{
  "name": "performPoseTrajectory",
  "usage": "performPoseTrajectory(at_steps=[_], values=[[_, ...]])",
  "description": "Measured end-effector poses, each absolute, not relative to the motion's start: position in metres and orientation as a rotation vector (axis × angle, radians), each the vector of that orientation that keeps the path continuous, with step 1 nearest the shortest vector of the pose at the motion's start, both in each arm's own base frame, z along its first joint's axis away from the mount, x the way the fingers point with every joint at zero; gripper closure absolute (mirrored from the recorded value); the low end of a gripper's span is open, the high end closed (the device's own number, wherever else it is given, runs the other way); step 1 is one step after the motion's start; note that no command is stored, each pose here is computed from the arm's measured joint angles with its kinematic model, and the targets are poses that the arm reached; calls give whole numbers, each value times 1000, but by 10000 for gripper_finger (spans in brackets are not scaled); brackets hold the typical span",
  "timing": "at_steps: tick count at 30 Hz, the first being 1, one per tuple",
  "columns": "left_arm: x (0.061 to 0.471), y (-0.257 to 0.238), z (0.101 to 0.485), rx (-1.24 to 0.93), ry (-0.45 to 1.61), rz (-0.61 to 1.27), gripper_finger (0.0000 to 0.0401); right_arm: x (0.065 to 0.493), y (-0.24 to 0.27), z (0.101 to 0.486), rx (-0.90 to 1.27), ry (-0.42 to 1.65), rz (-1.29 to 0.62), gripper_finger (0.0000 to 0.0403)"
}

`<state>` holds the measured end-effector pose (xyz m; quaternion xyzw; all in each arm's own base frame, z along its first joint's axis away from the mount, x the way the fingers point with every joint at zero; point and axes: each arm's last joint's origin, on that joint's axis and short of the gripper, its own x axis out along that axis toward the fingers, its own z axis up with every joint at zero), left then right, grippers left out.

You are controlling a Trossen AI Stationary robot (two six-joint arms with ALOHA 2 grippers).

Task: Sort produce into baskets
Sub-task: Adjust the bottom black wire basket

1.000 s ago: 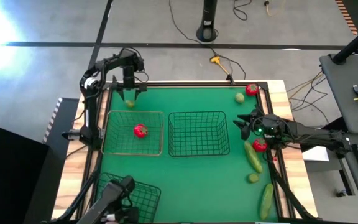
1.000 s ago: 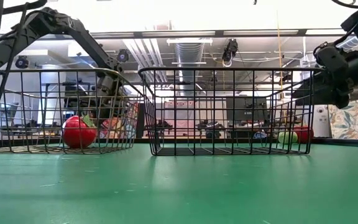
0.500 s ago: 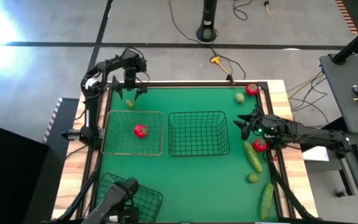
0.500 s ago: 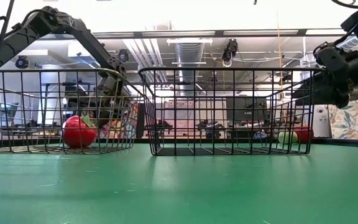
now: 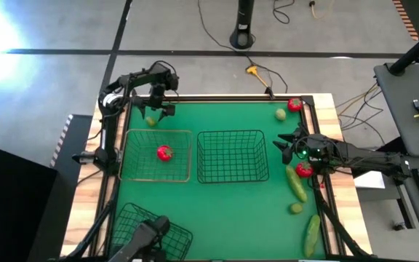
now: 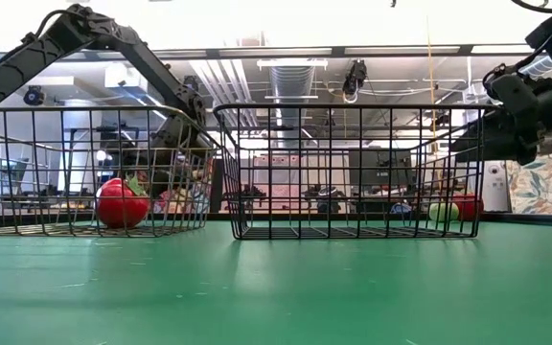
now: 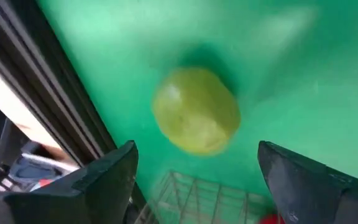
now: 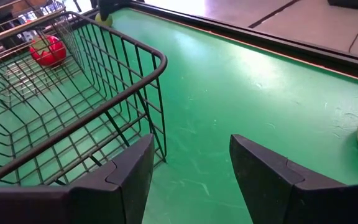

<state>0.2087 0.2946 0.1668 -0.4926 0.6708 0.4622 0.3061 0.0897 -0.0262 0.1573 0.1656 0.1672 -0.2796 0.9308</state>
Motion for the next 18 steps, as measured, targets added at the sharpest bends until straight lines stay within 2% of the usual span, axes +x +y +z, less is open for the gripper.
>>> performPoseTrajectory(at_steps=[7, 12, 15, 18], values=[[212, 290, 179, -1305, 1757, 1094, 83, 89, -26, 158, 341, 345, -569, 199], [217, 291, 194, -1199, 1676, 1078, 87, 89, -26, 160, 340, 343, -569, 199], [214, 288, 198, -1183, 1736, 1027, 110, 89, -26, 160, 340, 343, -569, 199], [215, 287, 201, -1175, 1728, 974, 159, 89, -26, 160, 341, 342, -570, 199]])
